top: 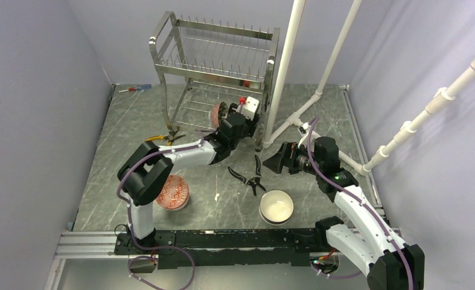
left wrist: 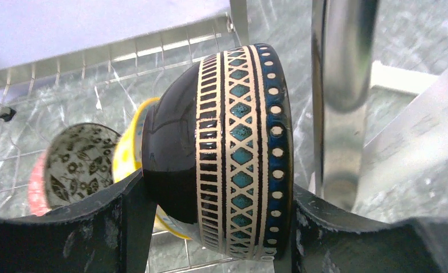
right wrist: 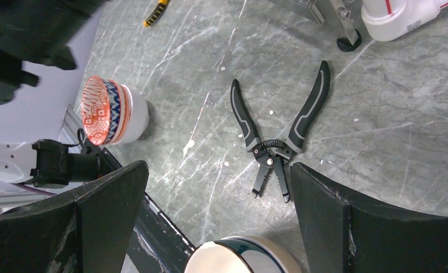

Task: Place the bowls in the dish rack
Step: Place the bowl in the dish rack.

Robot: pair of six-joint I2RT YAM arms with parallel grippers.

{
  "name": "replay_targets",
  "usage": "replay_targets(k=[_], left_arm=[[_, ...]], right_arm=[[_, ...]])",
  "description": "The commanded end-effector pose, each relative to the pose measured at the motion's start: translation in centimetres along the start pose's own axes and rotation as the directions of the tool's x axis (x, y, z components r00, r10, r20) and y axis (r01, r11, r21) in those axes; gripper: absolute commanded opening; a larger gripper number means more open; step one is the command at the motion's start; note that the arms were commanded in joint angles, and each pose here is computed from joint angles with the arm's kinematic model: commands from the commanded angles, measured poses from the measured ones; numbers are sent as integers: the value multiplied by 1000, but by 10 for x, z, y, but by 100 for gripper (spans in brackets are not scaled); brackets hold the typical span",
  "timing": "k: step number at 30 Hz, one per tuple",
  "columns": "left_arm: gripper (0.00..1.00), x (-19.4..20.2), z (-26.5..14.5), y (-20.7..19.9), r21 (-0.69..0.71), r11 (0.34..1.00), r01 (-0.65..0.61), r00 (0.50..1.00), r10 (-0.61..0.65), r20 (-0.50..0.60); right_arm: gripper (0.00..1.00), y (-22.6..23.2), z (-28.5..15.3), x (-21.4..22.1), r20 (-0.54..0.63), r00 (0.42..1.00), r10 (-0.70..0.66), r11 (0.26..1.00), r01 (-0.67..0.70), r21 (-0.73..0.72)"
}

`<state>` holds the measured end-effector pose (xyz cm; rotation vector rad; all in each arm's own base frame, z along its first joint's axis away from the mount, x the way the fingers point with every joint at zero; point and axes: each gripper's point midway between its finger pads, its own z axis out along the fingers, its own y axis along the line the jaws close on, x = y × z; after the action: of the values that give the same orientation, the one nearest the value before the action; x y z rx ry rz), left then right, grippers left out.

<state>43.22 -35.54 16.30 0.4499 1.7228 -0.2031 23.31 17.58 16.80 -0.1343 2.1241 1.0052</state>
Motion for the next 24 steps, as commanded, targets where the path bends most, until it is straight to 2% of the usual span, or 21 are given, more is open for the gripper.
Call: replay_targets(k=[1,9,18,24], left_arm=[[20,-104,-32,13,27,989,146,964,-148,222],[20,-110,-50,34,26,984,176,965,-177,193],[20,-93,-65,93,7,954,301,943,-299,146],[20,-82,-85,139,-23,917,398,906,-389,170]], right_arm=[[100,8,0,-8,27,1000,-15,999,16,-38],[100,10,2,-9,24,1000,-10,999,11,-51],[100,9,4,-9,16,1000,-4,998,5,-57],[100,8,6,-8,13,1000,0,998,1,-55]])
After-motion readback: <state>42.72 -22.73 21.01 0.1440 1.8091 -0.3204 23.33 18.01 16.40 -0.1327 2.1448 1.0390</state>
